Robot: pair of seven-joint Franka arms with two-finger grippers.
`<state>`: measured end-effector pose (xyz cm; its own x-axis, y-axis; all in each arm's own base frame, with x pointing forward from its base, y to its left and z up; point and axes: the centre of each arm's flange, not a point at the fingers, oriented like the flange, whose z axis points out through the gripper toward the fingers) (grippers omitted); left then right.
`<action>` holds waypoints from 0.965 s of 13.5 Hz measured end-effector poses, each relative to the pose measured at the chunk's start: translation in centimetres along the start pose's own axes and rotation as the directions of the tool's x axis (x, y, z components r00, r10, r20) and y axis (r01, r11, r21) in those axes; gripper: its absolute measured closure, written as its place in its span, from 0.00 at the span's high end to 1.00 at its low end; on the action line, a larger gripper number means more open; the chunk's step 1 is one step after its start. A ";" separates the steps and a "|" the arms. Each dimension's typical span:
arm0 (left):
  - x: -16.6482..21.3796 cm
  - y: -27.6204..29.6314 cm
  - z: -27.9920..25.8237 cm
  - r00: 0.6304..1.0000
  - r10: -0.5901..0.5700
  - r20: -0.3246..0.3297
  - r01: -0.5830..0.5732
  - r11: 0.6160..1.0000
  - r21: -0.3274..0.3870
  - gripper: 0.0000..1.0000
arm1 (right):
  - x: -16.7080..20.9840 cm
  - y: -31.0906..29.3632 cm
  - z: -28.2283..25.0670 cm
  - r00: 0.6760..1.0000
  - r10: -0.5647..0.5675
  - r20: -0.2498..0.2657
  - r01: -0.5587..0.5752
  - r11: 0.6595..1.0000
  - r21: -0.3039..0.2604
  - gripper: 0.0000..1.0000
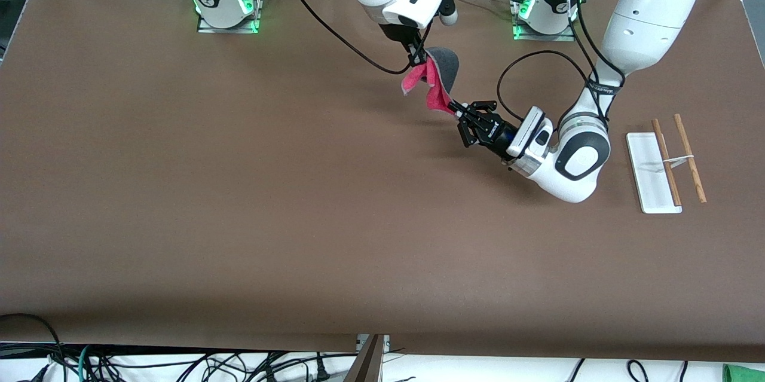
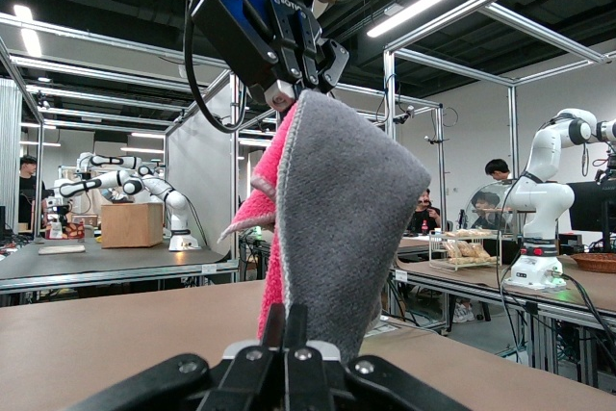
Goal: Pass towel and hang on rack
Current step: 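Open the right gripper while the left gripper pulls the towel away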
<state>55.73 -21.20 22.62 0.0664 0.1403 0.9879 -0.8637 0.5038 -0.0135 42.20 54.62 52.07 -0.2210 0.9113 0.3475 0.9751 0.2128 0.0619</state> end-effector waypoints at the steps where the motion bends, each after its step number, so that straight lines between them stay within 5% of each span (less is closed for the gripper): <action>1: 0.0 0.0 -0.1 1.000 -0.001 0.000 0.001 1.000 0.002 0.02 | -0.1 0.1 0.0 1.000 0.008 -0.001 -0.008 1.000 0.000 0.17; 6: 0.4 0.3 -1.9 1.000 -0.019 0.017 0.018 1.000 0.022 0.02 | -0.2 0.3 -0.3 0.998 0.067 -0.003 -0.067 0.998 -0.004 0.71; 9: 4.0 0.7 -6.0 0.989 -0.090 0.119 0.089 0.996 0.013 0.02 | -1.3 1.1 -1.2 0.993 0.115 -0.009 -0.114 0.993 0.011 0.99; 13: 11.9 2.3 -13.7 0.928 -0.166 0.333 0.177 0.984 -0.004 0.02 | -7.8 4.4 -6.8 0.970 0.237 0.050 -0.236 0.971 -0.022 1.00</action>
<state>61.36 -6.65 32.23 0.0387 -0.2372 0.9707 -0.8363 0.5239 0.1614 48.31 46.06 56.02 0.0161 0.9522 0.3052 0.9999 -0.0164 -0.0013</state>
